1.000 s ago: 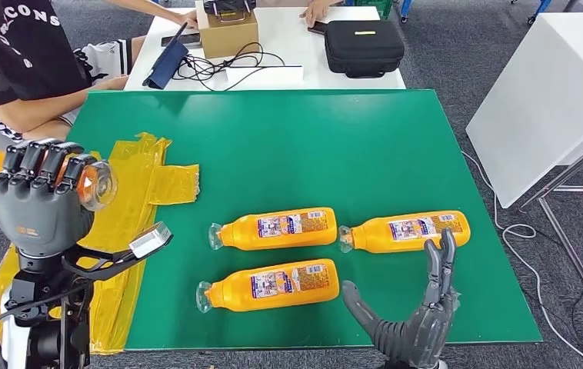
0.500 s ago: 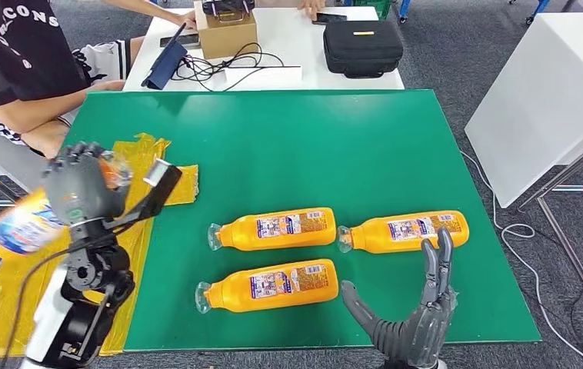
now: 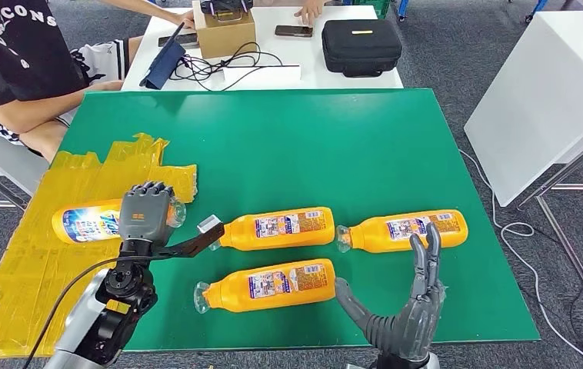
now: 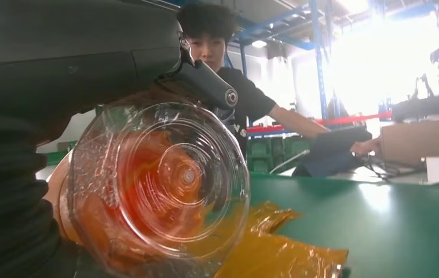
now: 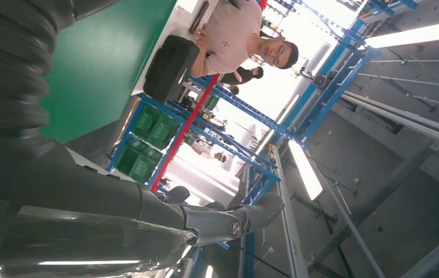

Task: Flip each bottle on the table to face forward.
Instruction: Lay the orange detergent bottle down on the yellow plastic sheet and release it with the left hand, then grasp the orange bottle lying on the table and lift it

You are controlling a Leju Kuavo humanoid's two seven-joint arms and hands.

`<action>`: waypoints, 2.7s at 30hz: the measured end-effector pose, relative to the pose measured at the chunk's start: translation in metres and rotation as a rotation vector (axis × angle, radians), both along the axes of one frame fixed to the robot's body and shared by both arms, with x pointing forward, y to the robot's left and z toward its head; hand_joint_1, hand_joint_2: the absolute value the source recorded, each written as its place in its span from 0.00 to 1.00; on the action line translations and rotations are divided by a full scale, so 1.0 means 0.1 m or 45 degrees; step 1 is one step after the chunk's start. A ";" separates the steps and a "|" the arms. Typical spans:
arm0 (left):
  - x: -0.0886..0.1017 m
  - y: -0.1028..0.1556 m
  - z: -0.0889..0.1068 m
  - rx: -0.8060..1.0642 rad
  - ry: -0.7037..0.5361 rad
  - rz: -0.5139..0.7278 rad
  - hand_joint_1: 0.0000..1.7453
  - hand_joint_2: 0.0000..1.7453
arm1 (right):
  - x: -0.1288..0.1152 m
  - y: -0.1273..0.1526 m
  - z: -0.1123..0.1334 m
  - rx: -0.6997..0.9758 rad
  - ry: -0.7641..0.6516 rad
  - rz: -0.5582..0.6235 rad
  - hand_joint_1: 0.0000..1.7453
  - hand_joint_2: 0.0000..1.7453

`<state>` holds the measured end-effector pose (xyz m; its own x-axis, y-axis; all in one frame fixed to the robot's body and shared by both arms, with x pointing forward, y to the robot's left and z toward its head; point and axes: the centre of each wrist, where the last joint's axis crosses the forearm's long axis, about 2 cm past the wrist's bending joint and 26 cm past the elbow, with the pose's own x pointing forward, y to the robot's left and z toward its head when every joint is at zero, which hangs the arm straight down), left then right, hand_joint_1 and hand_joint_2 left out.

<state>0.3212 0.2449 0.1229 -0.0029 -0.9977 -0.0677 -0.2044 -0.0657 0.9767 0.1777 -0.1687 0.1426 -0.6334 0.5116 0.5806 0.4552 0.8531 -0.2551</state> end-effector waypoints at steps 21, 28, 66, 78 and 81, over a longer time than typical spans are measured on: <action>0.03 0.02 -0.51 0.058 0.291 0.126 0.00 1.00 | 0.14 0.01 -0.04 -0.015 0.026 0.063 0.00 1.00; 0.05 0.05 -0.58 0.070 0.315 0.179 0.00 1.00 | 0.14 0.02 -0.05 -0.026 0.043 0.076 0.00 1.00; -0.40 -0.09 -0.19 -0.181 0.323 -0.064 0.00 0.00 | 0.14 0.03 -0.09 -0.051 0.099 0.073 0.00 1.00; -0.45 -0.10 -0.10 -0.195 0.275 -0.071 0.00 0.00 | 0.14 0.03 -0.09 -0.052 0.102 0.073 0.00 1.00; -0.45 -0.10 -0.08 -0.219 0.272 -0.087 0.00 0.00 | 0.14 0.03 -0.10 -0.059 0.104 0.072 0.00 1.00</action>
